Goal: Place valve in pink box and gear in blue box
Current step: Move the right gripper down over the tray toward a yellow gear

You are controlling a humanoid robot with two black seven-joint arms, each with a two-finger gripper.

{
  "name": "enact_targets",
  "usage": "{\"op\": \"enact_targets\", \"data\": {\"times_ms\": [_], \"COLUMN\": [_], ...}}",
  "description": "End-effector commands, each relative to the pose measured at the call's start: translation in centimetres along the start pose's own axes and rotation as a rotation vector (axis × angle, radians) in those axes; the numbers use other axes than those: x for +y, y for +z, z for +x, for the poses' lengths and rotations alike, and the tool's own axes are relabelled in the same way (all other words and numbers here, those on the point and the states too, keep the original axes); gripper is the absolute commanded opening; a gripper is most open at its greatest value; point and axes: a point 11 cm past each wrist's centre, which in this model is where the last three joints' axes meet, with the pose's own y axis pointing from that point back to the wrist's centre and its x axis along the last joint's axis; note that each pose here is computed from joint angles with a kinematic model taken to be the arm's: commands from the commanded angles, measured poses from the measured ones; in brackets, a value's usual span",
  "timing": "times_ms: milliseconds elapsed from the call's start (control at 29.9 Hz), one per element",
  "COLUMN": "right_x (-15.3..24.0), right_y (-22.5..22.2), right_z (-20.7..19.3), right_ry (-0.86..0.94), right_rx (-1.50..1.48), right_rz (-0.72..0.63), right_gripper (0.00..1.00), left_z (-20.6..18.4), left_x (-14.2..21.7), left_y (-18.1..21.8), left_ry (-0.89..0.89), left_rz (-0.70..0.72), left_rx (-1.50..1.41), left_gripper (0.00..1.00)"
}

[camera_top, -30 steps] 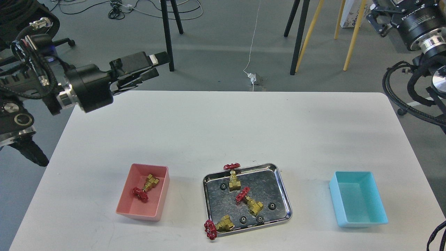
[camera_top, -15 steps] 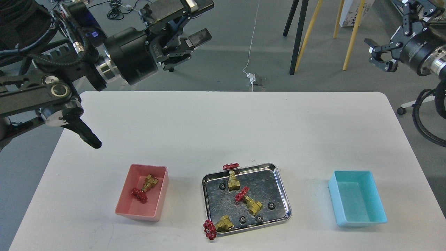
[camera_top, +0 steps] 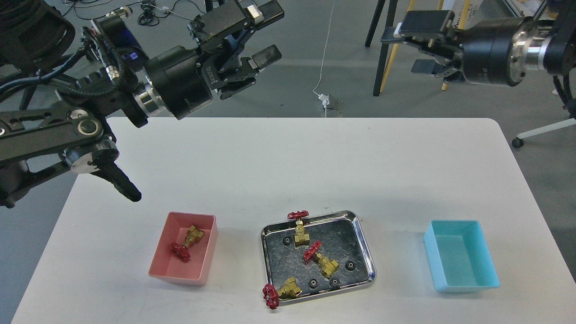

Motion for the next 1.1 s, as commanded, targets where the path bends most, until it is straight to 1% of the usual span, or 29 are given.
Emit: {"op": "enact_targets", "data": {"times_ms": [0, 134, 201, 301, 468, 635, 736, 803, 1003, 1070], "right_x": [-1.3, -2.6, -2.9, -3.7, -4.7, -6.4, -7.4, -7.6, -8.0, -8.5], "right_y": [-2.7, -1.8, 0.0, 3.2, 5.7, 5.3, 5.5, 5.8, 6.9, 7.3], "right_z": [-3.1, -6.9, -8.7, -12.1, -16.0, -18.3, -19.2, -19.4, -20.3, -20.2], "right_ry": [-0.195, -0.438, -0.572, -0.748, -0.912, -0.984, -1.002, -1.001, -1.008, -0.994], "right_rx": [0.393, 0.731, 0.841, 0.938, 1.013, 1.076, 1.100, 1.095, 1.072, 1.069], "right_rz": [-0.060, -0.122, -0.168, -0.186, -0.157, -0.127, -0.115, -0.114, -0.108, -0.110], "right_gripper": [1.00, 1.00, 1.00, 1.00, 1.00, 0.99, 0.96, 0.92, 0.68, 0.66], "left_z": [1.6, 3.4, 3.8, 3.1, 2.1, 1.1, 1.2, 1.1, 0.7, 0.6], "left_x": [1.0, 2.2, 2.8, 2.8, 3.6, 3.3, 2.9, 2.5, 1.8, 1.8], "left_y": [-0.6, -0.8, -1.1, -2.0, -4.0, -5.0, -5.7, -6.1, -6.5, -6.5], "left_ry": [0.086, 0.199, 0.236, 0.241, 0.255, 0.255, 0.266, 0.268, 0.267, 0.266], "left_rz": [-0.027, -0.090, -0.106, -0.116, -0.081, -0.077, -0.074, -0.075, -0.081, -0.082], "left_rx": [0.047, 0.102, 0.129, 0.176, 0.221, 0.257, 0.268, 0.277, 0.295, 0.298], "left_gripper": [0.94, 0.94, 0.94, 0.94, 0.94, 0.94, 0.94, 0.94, 0.94, 0.94]}}
